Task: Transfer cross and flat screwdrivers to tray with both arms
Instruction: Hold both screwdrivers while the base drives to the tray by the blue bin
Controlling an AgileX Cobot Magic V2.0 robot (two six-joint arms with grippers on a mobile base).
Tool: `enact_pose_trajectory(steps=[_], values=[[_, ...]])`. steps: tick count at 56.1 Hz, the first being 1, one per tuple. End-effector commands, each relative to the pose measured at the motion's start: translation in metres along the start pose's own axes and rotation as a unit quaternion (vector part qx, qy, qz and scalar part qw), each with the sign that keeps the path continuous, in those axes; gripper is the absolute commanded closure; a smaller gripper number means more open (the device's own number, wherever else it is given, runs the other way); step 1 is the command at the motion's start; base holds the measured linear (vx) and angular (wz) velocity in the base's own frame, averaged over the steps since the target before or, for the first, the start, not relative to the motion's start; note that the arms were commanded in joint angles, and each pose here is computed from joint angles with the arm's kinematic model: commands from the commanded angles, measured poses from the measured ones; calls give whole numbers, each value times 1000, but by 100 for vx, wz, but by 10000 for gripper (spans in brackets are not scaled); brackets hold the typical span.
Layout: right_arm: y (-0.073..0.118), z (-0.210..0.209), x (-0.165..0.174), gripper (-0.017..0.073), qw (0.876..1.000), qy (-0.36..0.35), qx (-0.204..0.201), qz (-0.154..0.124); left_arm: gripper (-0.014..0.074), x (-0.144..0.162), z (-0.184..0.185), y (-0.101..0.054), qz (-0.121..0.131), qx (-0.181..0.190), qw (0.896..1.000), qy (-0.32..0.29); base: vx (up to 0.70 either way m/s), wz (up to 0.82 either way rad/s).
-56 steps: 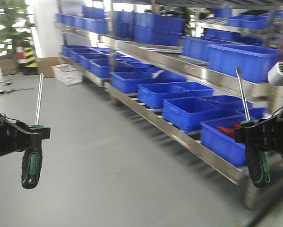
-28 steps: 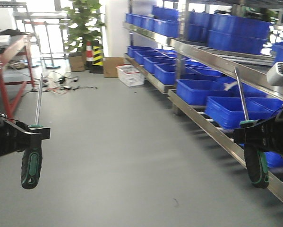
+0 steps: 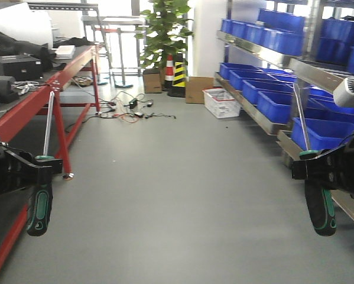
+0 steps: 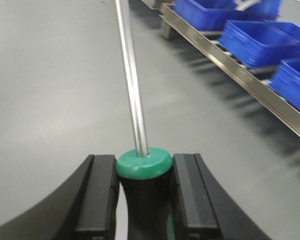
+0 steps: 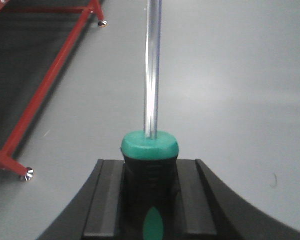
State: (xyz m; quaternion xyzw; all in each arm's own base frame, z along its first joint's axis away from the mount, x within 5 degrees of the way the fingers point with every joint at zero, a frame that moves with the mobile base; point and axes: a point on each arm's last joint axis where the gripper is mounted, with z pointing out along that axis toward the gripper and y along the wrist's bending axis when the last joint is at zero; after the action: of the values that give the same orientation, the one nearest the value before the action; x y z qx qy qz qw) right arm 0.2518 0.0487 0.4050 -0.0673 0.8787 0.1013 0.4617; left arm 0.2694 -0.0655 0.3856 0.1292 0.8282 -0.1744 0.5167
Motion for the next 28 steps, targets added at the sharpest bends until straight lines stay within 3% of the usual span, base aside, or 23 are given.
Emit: enact_pose_trajectory(steps=[1, 28], values=[[2, -18, -19, 568, 997, -74, -1, -2, 594, -17, -13, -4, -7, -7, 998, -57, 58, 30], [2, -18, -19, 568, 997, -74, -1, -2, 594, -17, -13, -4, -7, -7, 998, -57, 58, 24]])
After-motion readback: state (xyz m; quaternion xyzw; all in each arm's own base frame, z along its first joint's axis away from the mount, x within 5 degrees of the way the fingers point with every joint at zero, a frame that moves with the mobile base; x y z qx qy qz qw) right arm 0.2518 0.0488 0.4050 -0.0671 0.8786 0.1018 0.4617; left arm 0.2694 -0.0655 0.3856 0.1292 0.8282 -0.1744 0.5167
